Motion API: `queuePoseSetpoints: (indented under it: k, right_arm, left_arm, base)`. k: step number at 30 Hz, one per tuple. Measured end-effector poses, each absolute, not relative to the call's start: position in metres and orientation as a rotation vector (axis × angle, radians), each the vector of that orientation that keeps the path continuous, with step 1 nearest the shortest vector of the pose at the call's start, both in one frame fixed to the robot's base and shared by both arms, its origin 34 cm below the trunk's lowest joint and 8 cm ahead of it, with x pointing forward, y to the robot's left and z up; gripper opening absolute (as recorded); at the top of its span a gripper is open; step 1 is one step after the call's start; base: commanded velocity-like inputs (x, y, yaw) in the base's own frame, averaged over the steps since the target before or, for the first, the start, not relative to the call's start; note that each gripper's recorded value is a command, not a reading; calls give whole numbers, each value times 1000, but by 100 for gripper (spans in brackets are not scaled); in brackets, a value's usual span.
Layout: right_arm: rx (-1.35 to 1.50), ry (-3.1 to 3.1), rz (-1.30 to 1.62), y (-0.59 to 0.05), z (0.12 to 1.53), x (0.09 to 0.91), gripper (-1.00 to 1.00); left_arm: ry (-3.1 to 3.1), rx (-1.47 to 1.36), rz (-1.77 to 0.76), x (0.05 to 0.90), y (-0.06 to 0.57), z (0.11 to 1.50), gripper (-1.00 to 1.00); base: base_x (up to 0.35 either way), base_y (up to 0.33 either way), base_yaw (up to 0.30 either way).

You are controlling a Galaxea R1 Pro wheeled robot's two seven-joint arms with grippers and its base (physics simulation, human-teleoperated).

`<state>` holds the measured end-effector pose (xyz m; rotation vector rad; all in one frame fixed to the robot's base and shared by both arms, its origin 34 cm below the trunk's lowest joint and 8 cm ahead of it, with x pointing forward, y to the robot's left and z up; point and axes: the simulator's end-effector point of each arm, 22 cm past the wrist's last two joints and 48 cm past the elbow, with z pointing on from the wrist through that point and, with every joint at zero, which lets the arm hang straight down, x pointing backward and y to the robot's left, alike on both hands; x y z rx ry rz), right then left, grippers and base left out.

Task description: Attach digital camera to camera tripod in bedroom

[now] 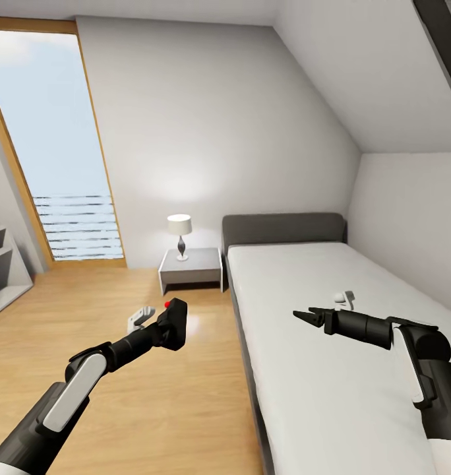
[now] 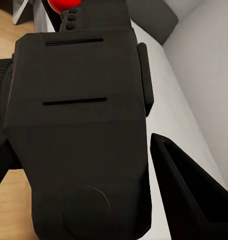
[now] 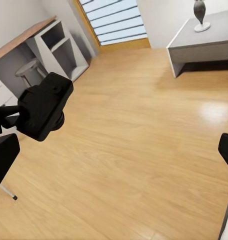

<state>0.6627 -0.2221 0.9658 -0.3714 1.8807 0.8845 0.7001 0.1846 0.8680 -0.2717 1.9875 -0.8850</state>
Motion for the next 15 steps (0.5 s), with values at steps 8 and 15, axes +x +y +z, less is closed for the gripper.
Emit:
queuePoseSetpoints:
  k: [8, 15]
  right_arm:
    - [-369, 1883, 883, -223, 979, 664, 100]
    - [-352, 1895, 860, -227, 988, 668, 100]
  left_arm:
    - [1988, -272, -883, 701, 185, 882, -100]
    - [1987, -276, -891, 702, 185, 895, -100]
  base:
    - [0, 0, 0]
    - [0, 0, 0]
